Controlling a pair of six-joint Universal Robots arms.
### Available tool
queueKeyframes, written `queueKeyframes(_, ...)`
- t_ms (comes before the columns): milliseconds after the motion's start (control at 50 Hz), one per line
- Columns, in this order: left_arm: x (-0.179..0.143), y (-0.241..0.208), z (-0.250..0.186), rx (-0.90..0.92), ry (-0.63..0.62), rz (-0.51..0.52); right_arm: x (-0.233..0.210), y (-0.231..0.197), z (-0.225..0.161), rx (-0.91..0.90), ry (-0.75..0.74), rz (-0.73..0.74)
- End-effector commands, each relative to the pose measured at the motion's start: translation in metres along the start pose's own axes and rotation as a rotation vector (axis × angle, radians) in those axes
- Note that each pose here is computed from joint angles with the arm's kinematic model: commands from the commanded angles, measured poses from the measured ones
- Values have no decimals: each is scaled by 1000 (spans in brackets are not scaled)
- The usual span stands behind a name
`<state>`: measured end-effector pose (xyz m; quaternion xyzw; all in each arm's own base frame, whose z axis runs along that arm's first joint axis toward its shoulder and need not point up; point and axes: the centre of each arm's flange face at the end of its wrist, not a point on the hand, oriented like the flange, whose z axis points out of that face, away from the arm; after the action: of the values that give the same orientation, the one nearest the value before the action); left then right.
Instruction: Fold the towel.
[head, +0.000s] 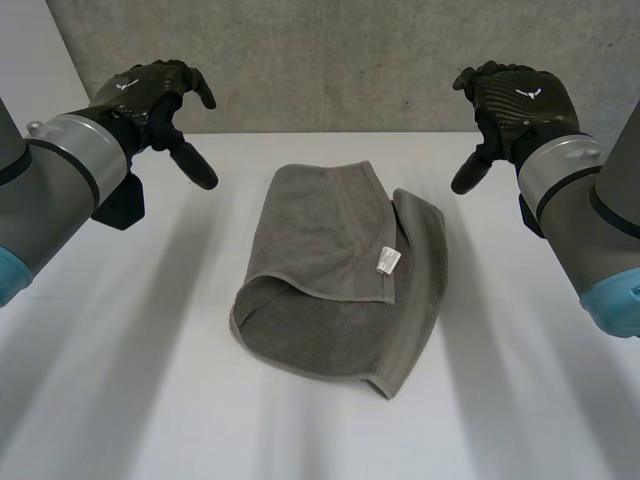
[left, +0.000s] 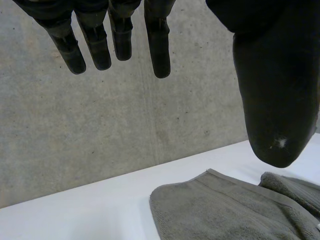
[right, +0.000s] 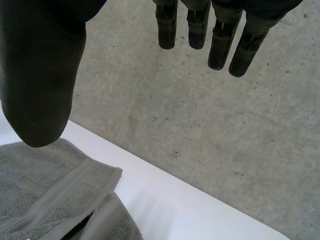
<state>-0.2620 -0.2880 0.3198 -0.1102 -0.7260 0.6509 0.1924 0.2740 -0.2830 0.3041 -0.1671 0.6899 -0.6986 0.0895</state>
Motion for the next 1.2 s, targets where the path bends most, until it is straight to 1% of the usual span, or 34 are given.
queueKeyframes(20,2,6,-7,-70,9,-2,-6,-2,-2,1,-29,-27)
queueKeyframes(60,3,9,-11,-101,9,-4,-8,-3,-3,-6,-46,-53)
queueKeyframes(100,3,10,-21,-133,5,-9,-16,2,-5,-43,-107,-129)
queueKeyframes(120,3,10,-21,-133,5,-9,-16,2,-5,-43,-107,-129)
queueKeyframes(160,-4,28,-26,-191,-30,-20,-32,15,-3,-75,-172,-175)
queueKeyframes(180,-4,28,-26,-192,-30,-20,-33,15,-3,-75,-173,-175)
queueKeyframes(200,-6,42,-29,-234,-31,-25,-46,21,-3,-81,-209,-177)
queueKeyframes(220,-6,42,-29,-235,-31,-25,-47,21,-3,-81,-210,-177)
queueKeyframes(260,-11,67,-30,-278,-53,-30,-77,33,-4,-92,-281,-176)
queueKeyframes(280,-11,68,-30,-278,-53,-30,-77,33,-4,-92,-281,-176)
queueKeyframes(320,-19,92,-28,-292,-102,-29,-99,49,-3,-119,-334,-165)
queueKeyframes(340,-19,92,-28,-292,-102,-29,-99,49,-3,-119,-334,-165)
queueKeyframes(360,-22,105,-26,-299,-126,-26,-107,56,-1,-132,-348,-150)
queueKeyframes(380,-22,105,-26,-299,-126,-26,-114,64,1,-146,-359,-128)
queueKeyframes(400,-25,116,-24,-303,-150,-32,-114,64,1,-147,-359,-127)
queueKeyframes(420,-27,126,-22,-311,-172,-51,-123,72,2,-162,-373,-100)
queueKeyframes(440,-27,126,-22,-311,-172,-51,-124,72,2,-162,-373,-100)
queueKeyframes(480,-29,143,-18,-339,-199,-109,-144,87,-1,-193,-407,-56)
queueKeyframes(500,-29,143,-18,-340,-199,-109,-144,88,-1,-193,-407,-56)
queueKeyframes(540,-29,156,-15,-368,-206,-155,-156,103,-1,-222,-416,-33)
queueKeyframes(580,-29,163,-13,-380,-209,-174,-160,110,0,-232,-410,-31)
queueKeyframes(780,-13,183,-1,-401,-180,-229,-178,138,10,-246,-373,-42)
queueKeyframes(860,-6,188,0,-404,-161,-222,-183,151,14,-256,-375,-45)
queueKeyframes(980,-3,195,4,-393,-148,-211,-187,157,18,-255,-377,-34)
queueKeyframes(1080,-8,207,11,-383,-197,-193,-190,158,25,-245,-371,26)
queueKeyframes(1200,-10,214,14,-392,-217,-176,-192,158,27,-239,-376,46)
